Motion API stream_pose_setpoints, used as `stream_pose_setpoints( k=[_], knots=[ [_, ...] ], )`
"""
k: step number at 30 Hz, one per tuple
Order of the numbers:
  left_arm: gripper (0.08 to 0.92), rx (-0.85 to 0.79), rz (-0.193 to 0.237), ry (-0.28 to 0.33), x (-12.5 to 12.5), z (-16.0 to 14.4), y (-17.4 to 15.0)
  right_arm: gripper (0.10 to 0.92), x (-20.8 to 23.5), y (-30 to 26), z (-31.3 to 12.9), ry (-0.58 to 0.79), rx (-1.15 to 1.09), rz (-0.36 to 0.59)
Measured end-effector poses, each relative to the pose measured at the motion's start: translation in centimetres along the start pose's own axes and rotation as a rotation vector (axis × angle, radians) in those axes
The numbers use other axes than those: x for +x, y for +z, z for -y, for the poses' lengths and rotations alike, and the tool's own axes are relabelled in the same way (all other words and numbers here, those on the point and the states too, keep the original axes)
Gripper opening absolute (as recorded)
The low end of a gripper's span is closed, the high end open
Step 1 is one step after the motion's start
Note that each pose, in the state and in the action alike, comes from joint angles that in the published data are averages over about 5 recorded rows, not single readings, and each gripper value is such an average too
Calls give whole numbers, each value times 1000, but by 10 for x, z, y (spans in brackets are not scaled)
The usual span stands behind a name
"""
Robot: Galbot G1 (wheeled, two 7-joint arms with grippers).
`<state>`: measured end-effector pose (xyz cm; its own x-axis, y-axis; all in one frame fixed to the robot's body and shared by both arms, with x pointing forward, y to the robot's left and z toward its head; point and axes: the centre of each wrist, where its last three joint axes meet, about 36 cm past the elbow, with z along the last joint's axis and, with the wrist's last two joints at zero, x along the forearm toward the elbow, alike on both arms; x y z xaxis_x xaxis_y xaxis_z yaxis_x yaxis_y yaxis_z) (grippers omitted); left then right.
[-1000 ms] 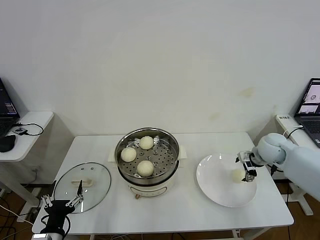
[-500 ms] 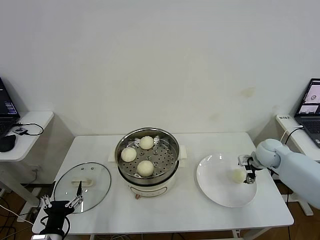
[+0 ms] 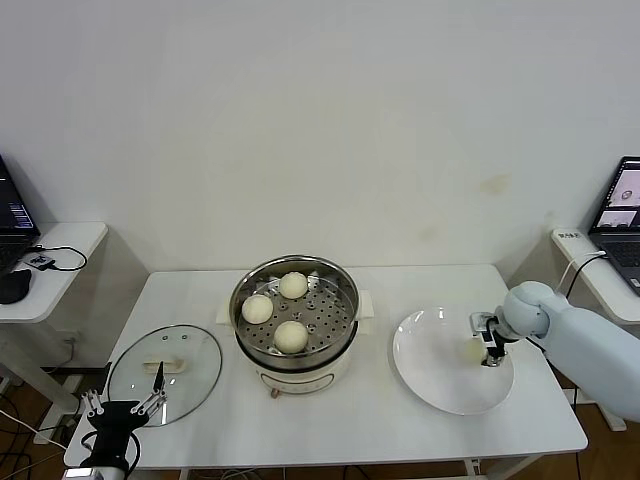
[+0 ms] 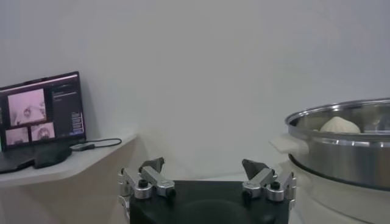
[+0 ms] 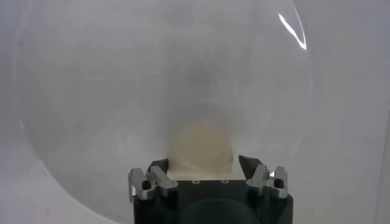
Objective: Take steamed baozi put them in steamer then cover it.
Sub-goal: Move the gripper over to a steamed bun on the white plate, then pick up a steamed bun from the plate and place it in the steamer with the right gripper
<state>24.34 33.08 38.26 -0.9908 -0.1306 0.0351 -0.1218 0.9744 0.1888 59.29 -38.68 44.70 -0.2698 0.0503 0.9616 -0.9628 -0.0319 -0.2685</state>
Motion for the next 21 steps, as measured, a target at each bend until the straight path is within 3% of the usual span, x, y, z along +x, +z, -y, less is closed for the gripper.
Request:
stream_pose_setpoints(
  k=[5, 12, 21],
  knots=[
    [823, 0, 0, 2, -1, 0, 0, 576, 0, -2, 2, -1, -5, 6],
    [823, -5, 5, 5, -2, -2, -3, 571, 15, -3, 11, 6, -10, 16],
    [823, -2, 9, 15, -7, 0, -6, 578, 80, -16, 47, 72, -6, 74]
  ],
)
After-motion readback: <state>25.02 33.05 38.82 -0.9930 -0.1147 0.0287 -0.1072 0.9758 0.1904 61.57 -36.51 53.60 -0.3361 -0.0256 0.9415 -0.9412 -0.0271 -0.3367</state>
